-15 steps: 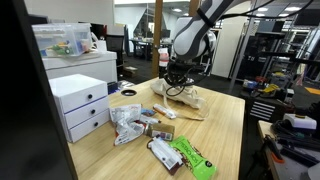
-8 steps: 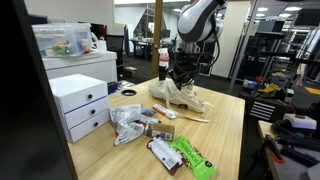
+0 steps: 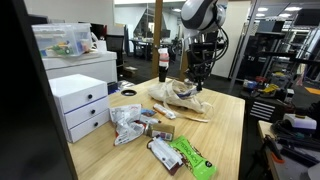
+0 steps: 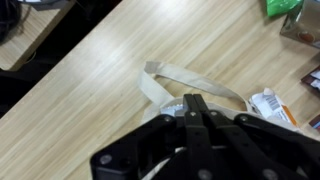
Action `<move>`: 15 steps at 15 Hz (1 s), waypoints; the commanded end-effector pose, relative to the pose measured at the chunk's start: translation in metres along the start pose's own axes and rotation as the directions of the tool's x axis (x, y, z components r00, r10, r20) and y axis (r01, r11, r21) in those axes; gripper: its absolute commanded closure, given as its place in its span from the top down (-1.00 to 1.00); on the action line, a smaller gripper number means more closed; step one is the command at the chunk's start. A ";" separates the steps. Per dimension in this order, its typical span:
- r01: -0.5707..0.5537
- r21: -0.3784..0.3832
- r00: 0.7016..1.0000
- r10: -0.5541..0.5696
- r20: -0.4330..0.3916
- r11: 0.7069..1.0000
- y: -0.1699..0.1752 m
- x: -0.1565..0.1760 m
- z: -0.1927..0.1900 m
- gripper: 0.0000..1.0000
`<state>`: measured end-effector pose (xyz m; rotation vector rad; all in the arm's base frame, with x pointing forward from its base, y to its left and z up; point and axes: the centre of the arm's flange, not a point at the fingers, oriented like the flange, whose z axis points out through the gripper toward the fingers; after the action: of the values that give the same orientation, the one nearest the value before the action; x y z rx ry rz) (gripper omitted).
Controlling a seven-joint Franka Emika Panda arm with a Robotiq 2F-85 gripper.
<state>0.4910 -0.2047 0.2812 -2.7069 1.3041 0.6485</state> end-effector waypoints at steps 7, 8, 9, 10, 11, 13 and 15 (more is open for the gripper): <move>0.155 0.127 0.982 -0.140 -0.124 0.980 -0.007 -0.020 -0.043 -1.00; 0.170 0.138 0.976 -0.148 -0.158 0.976 -0.013 -0.021 -0.047 -1.00; 0.187 0.142 0.968 -0.159 -0.193 0.972 -0.018 -0.023 -0.050 -1.00; 0.202 0.147 0.961 -0.168 -0.218 0.968 -0.023 -0.026 -0.053 -1.00; 0.219 0.153 0.954 -0.178 -0.242 0.964 -0.029 -0.030 -0.057 -1.00; 0.248 0.159 0.942 -0.200 -0.271 0.956 -0.038 -0.040 -0.062 -1.00; 0.268 0.146 0.936 -0.222 -0.273 0.952 -0.046 -0.050 -0.068 -1.00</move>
<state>0.5334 -0.1711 0.3439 -2.8063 1.0545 0.2026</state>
